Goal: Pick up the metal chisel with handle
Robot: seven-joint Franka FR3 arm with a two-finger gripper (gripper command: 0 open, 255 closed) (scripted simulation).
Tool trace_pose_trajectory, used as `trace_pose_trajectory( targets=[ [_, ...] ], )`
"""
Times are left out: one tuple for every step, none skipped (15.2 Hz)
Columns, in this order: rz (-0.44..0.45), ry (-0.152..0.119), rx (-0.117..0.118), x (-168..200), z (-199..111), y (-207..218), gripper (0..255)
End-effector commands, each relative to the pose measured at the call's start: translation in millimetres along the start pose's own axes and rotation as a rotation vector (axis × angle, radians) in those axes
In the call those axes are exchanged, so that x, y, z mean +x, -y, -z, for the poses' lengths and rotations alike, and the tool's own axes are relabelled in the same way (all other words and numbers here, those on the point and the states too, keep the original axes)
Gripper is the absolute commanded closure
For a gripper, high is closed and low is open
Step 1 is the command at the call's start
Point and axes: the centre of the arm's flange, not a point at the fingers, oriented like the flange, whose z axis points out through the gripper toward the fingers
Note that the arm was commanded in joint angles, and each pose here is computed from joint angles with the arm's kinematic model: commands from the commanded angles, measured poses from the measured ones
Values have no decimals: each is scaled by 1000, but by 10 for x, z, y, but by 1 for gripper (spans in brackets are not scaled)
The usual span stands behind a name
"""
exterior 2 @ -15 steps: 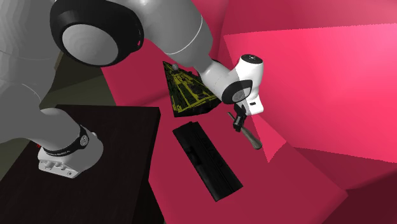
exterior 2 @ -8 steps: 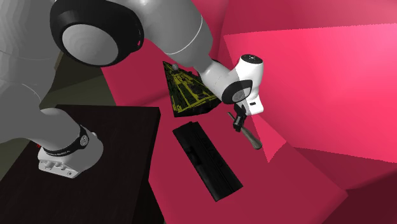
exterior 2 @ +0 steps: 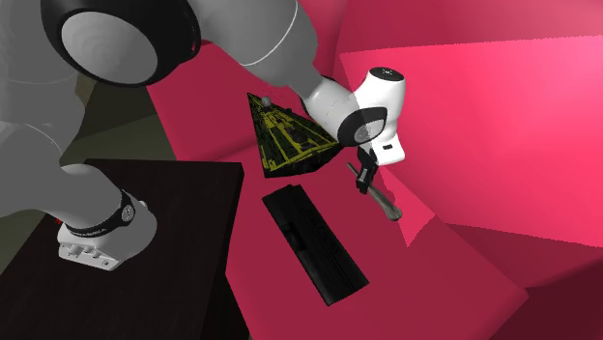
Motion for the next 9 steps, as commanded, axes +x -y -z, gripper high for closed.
trace_pose_trajectory(
  targets=[
    [0,0,0,10,108,-6,255],
    [0,0,0,15,161,-8,255],
    [0,0,0,20,213,-10,255],
    [0,0,0,25,266,-12,255],
    [0,0,0,30,318,-14,255],
    [0,0,0,35,371,-16,255],
    [0,0,0,40,423,-18,255],
    [0,0,0,41,431,-19,255],
    [0,0,0,41,431,-19,255]
  ],
)
